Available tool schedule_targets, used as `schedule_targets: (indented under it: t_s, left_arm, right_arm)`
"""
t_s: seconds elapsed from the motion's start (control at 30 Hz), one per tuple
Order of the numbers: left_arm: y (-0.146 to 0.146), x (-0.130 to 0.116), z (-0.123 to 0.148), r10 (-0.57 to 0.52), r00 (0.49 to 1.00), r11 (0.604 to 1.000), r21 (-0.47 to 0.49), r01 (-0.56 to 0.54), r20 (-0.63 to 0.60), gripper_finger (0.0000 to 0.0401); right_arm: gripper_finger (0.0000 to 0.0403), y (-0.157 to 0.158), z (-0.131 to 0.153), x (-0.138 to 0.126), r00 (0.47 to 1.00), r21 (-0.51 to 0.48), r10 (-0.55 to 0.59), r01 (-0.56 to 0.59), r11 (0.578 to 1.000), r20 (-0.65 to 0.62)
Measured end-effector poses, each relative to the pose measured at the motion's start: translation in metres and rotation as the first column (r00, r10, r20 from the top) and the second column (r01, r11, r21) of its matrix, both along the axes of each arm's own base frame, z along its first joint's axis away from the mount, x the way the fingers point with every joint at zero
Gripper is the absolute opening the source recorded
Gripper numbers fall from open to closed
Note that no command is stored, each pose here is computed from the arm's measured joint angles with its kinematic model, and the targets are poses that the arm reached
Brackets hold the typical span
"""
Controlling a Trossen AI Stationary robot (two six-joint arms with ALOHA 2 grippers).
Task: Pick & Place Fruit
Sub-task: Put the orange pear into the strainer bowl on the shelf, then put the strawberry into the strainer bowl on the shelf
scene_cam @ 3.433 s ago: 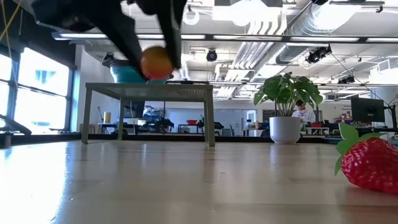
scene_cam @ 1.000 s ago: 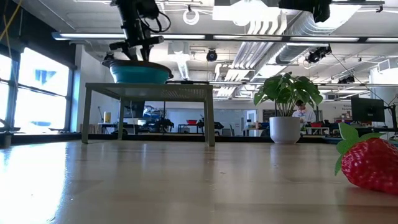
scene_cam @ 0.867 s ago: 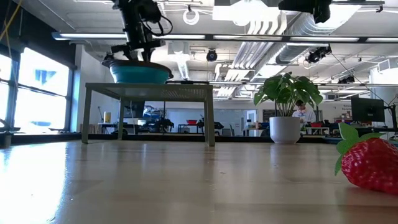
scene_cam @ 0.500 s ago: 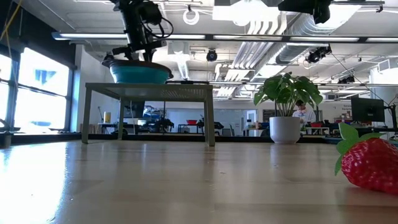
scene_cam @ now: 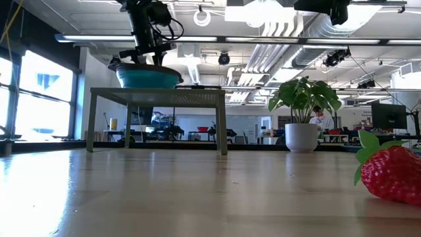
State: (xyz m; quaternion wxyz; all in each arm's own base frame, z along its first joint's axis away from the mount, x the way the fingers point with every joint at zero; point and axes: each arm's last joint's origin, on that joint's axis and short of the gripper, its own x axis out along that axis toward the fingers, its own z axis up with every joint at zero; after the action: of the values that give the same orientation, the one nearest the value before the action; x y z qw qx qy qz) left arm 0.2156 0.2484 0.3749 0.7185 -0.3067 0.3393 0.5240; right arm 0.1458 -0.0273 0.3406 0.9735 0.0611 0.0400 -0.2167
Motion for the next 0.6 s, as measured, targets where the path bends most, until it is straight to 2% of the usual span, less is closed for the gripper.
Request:
schedule_targets:
  t_s: [0.13,0.27,0.47,0.6]
  left_arm:
    - [0.0,0.0,0.0,-0.004,1.0,1.0,0.005,0.004,-0.002,0.0227]
    - [0.002,0.002,0.002,-0.006,1.0,1.0,0.03,0.005,0.018,0.0248]
    - [-0.008,-0.006,0.017,-0.032,0.999,0.997,0.077,0.029,0.042,0.025]
    - [-0.022,-0.007,0.028,-0.076,0.996,0.991,0.112,0.071,0.047,0.0226]
  right_arm:
    - [0.0004,0.0,0.0,0.0,1.0,0.01,-0.001,0.001,1.0,0.005]
    - [0.0004,0.0,0.0,0.0,1.0,0.019,-0.002,0.002,1.0,0.009]
    - [0.0004,0.0,0.0,0.0,1.0,0.02,-0.002,0.002,1.0,0.009]
    - [0.0004,0.0,0.0,0.0,1.0,0.02,-0.002,0.002,1.0,0.009]
